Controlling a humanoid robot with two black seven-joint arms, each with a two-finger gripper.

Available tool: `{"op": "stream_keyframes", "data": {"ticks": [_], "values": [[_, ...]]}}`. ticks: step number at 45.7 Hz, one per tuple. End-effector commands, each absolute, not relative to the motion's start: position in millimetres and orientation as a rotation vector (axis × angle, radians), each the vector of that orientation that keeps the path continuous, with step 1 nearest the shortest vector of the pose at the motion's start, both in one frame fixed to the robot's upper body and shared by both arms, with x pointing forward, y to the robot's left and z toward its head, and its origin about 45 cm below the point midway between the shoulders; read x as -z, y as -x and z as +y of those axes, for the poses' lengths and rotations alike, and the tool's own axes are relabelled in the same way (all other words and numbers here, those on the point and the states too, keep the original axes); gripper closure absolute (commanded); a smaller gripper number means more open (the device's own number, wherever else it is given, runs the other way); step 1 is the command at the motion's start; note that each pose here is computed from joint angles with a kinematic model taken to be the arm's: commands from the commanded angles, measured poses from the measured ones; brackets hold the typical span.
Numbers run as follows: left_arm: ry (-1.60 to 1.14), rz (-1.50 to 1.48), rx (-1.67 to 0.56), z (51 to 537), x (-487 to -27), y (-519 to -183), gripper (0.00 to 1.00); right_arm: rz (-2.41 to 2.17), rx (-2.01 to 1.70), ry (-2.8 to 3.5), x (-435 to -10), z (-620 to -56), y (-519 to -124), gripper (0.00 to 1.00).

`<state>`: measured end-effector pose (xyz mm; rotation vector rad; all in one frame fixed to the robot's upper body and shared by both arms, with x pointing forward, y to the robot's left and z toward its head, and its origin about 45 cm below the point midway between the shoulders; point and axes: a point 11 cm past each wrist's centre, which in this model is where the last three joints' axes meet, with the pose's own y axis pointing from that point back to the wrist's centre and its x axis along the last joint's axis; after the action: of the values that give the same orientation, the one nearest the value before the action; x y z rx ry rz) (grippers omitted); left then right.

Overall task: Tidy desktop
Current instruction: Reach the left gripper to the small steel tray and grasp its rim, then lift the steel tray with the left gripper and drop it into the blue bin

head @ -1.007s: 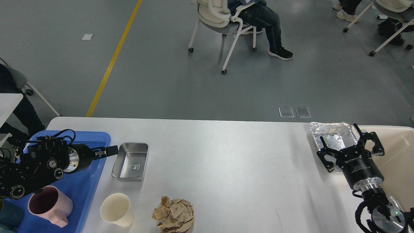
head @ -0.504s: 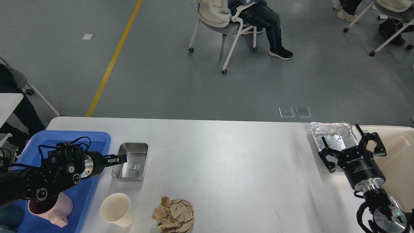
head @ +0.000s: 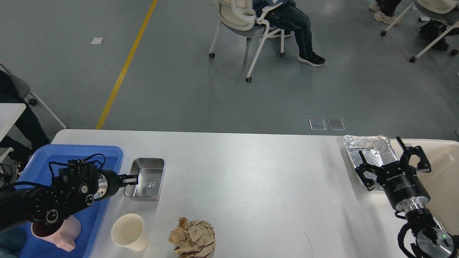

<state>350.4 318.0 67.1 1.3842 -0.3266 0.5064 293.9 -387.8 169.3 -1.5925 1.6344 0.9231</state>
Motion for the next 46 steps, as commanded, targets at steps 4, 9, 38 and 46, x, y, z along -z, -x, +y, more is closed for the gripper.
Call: {"op": "stream_keyframes", "data": {"ticks": [4, 9, 38, 46], "values": [[-1.377, -0.323, -0.502, 316.3, -70.3, -353.0, 0.96, 1.634, -0.923, 1.593, -169.3, -387.8, -293.9, 0.00], [-1.366, -0.318, -0.488, 311.8, -71.6, -352.7, 0.99, 1.635, -0.922, 1.592, -169.3, -388.1, -295.0, 0.00], [-1.189, -0.438, -0.569, 310.4, -223.3, -404.8, 1.00, 1.642, -0.917, 1.594, -170.7, -390.8, -297.8, 0.00], [-1.198, -0.464, -0.598, 338.3, -265.8, -403.6, 0.99, 1.640, -0.923, 1.593, -169.4, -389.5, -297.3, 0.00]]}}
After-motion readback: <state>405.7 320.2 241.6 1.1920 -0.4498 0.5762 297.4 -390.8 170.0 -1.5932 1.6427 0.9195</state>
